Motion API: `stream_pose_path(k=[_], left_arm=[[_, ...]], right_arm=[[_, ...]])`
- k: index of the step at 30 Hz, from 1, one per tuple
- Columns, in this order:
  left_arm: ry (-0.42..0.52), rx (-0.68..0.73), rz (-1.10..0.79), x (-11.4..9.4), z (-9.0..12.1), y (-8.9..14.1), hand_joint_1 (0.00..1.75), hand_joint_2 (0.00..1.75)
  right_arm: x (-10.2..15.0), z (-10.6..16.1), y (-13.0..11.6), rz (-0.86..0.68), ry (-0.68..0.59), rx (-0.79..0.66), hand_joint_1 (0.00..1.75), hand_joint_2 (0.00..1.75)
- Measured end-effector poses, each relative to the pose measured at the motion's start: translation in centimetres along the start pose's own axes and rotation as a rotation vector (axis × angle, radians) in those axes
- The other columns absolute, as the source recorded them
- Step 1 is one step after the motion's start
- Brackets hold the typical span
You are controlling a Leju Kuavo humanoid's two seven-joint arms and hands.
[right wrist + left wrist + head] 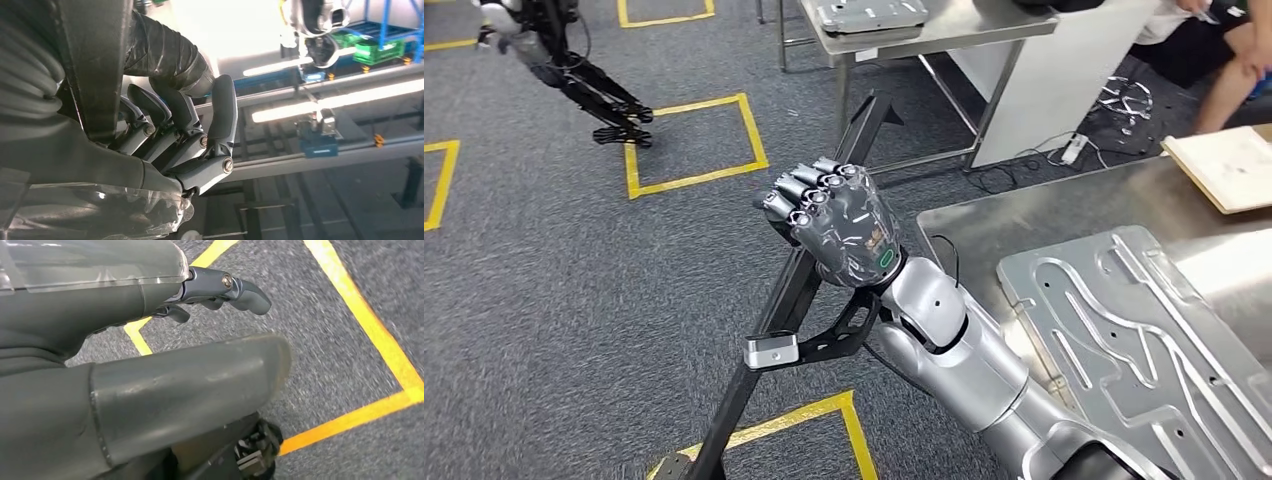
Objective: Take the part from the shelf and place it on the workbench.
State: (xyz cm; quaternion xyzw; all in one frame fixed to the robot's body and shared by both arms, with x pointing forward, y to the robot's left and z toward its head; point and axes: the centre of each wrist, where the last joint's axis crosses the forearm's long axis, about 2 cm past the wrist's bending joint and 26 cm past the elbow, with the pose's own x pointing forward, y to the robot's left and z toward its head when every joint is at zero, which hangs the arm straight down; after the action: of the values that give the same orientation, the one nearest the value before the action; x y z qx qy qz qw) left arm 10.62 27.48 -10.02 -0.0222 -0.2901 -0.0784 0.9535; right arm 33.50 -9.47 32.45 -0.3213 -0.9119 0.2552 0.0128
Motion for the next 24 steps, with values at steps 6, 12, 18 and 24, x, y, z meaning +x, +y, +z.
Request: stream_pose_path(k=[6,12,18,24], left_arm=[[-0.004,-0.006,0.001,0.1,-0.04,-0.33,0.0,0.0],[0.001,-0.008,0.002,-0.14,0.05,-0.44,0.0,0.0],[0.001,-0.007,0.002,-0.16,0.06,-0.4,0.0,0.0],[-0.005,-0.01,0.003,-0.01,0.01,-0.54,0.0,0.0]], right_arm=[[-0.16,-0.01,-0.06,0.004,-0.005,0.003,1.75,1.75],[-0.25,0.03,-0.03,0.006,-0.007,0.012,1.75,1.75],[-0.24,0.14,0.03,0.005,-0.005,0.016,1.75,1.75],[-0.36,0.19,0.0,0.009,-0.007,0.018,1.75,1.75]])
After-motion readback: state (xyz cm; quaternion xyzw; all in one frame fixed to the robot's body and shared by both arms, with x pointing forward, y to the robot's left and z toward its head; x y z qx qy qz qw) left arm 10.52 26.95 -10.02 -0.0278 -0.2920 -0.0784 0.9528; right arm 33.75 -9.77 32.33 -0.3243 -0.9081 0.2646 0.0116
